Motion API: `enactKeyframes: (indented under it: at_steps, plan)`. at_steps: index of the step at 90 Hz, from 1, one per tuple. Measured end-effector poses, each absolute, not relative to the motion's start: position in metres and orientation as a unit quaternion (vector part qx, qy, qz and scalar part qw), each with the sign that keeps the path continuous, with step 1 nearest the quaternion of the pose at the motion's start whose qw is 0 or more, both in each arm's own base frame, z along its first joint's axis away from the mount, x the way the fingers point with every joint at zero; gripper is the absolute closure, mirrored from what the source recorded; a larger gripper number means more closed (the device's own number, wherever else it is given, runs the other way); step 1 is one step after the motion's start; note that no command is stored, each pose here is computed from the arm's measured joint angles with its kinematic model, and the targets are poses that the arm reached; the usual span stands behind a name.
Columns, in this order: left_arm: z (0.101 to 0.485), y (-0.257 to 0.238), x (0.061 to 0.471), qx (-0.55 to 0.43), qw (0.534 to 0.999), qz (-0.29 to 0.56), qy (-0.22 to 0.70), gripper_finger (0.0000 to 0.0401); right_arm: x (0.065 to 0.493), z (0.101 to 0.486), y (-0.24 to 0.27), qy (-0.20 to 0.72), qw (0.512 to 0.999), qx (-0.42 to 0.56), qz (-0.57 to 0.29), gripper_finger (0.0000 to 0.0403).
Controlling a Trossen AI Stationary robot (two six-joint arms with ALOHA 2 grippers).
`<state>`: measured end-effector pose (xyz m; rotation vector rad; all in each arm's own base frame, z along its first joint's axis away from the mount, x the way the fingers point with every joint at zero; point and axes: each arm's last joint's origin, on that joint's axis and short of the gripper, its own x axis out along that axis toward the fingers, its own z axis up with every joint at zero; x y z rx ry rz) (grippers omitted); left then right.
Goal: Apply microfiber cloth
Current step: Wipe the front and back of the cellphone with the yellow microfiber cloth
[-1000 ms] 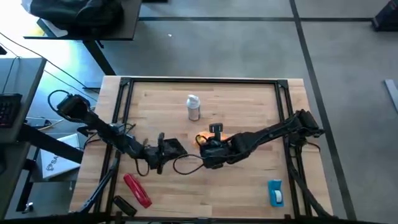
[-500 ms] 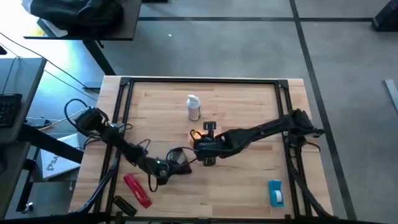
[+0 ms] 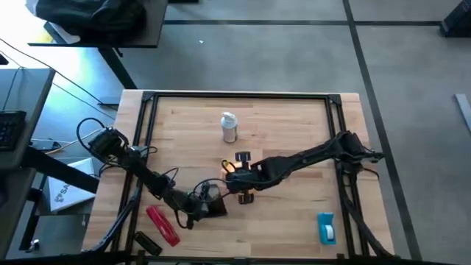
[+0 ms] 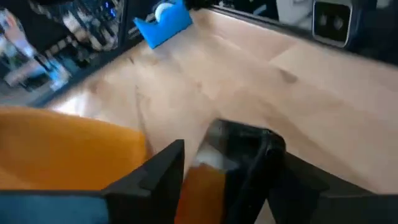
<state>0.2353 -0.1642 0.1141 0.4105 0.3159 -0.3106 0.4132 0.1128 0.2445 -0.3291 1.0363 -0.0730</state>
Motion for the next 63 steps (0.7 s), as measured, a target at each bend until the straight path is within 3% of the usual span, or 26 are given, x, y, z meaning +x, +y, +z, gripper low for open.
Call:
enactKeyframes:
  at_steps: [19,46,63]
  plan:
    - [0.107,-0.163,0.232,0.109,0.963,-0.139,0.201,0.0215,0.415,0.246,0.117,0.48,0.863,-0.154,-0.031,0.0403]
    - [0.102,-0.154,0.233,0.136,0.96,-0.092,0.227,0.0215,0.411,0.246,0.132,0.477,0.865,-0.153,-0.007,0.0403]
    - [0.098,-0.137,0.241,0.089,0.96,-0.065,0.258,0.0215,0.409,0.246,0.139,0.479,0.868,-0.131,0.015,0.0403]
